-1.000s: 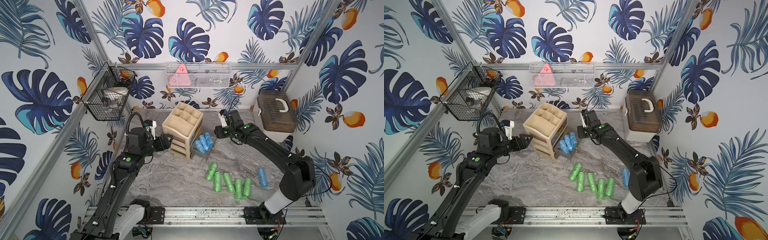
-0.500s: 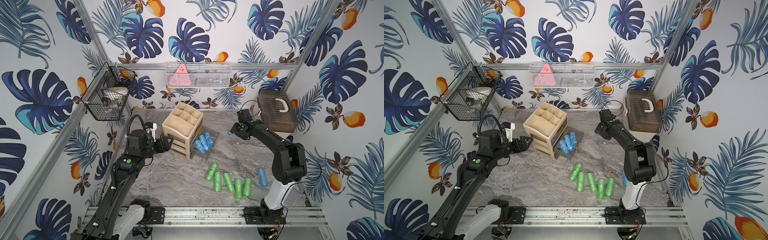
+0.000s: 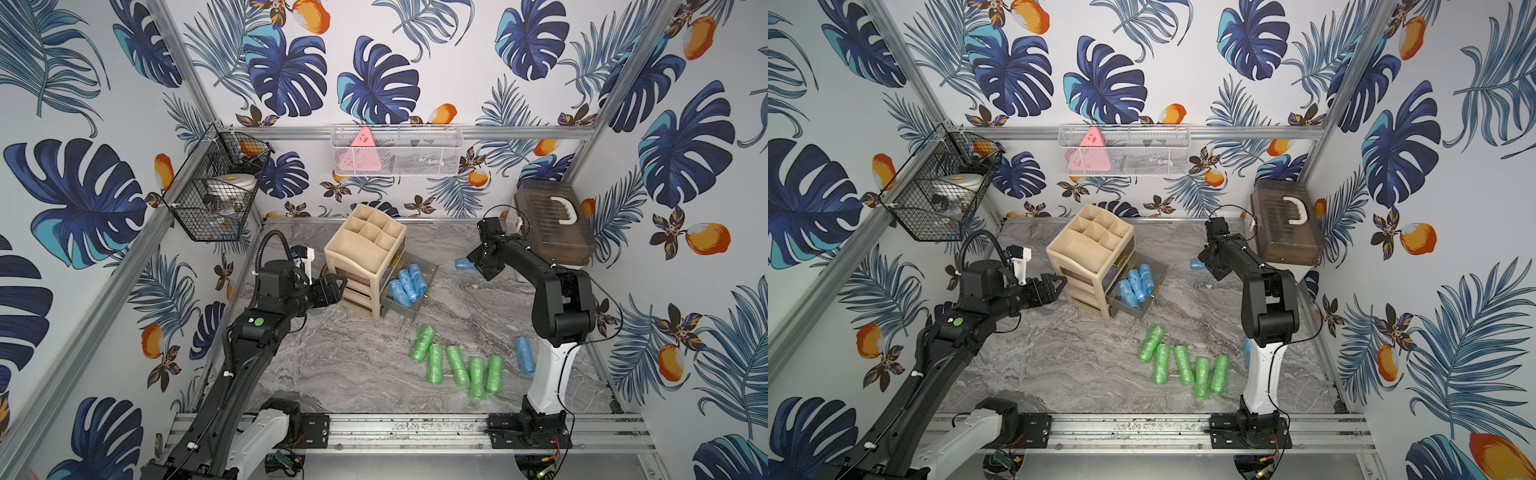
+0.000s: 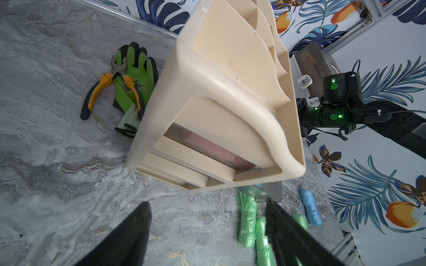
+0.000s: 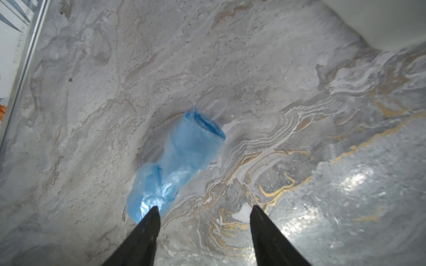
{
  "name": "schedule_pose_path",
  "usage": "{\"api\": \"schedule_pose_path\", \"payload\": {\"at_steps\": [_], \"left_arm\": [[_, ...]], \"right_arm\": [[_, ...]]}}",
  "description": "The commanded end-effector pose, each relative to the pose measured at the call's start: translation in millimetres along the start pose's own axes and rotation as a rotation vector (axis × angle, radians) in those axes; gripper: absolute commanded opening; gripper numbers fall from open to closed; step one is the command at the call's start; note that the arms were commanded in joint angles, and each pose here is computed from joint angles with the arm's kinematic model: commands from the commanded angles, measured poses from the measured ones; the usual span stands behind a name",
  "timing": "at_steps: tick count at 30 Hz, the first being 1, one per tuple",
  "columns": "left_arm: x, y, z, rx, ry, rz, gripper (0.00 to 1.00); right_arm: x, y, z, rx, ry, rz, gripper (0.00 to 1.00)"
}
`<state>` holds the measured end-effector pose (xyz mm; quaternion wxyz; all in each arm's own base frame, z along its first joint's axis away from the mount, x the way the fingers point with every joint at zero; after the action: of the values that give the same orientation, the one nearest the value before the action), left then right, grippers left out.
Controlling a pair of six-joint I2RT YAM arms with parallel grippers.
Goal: Sort the rolls of trash bags by color and place them into the drawer
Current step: Pick up the roll of trash bags from the center of the board.
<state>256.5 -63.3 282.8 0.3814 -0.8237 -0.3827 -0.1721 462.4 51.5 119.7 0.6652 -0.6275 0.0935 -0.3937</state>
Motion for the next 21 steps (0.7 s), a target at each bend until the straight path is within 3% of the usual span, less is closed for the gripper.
{"api": "schedule_pose_path", "payload": {"at_steps": [1,14,21], "left_arm": [[3.1,2.4,-2.0,-0.019,0.021,-0.015,0.82],[0.8,3.5,0.6,-0.015,0.017,-0.008,0.82],[-2.0,1.1,2.1,-0.010,0.014,-0.007,0.82]], "right_arm": [[-0.1,5.2,-0.9,-0.023,0.040,0.018,0.65],[6.7,33.9,4.4,-0.071,0.066,0.011,0.64],[13.7,47.8,12.7,-0.080,0.056,0.000,0.55]]}}
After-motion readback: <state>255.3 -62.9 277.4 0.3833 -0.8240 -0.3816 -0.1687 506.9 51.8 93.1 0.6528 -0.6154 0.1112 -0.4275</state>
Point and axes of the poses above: each gripper's point midway between its finger pads, its own y axis out along the fingers, its own z axis along the line the jaws close on, x = y × z, the point moved 6 cm from there along -y, back along the fingers, and after that the axes turned 11 degrees about -y, right-handed, at the moved point
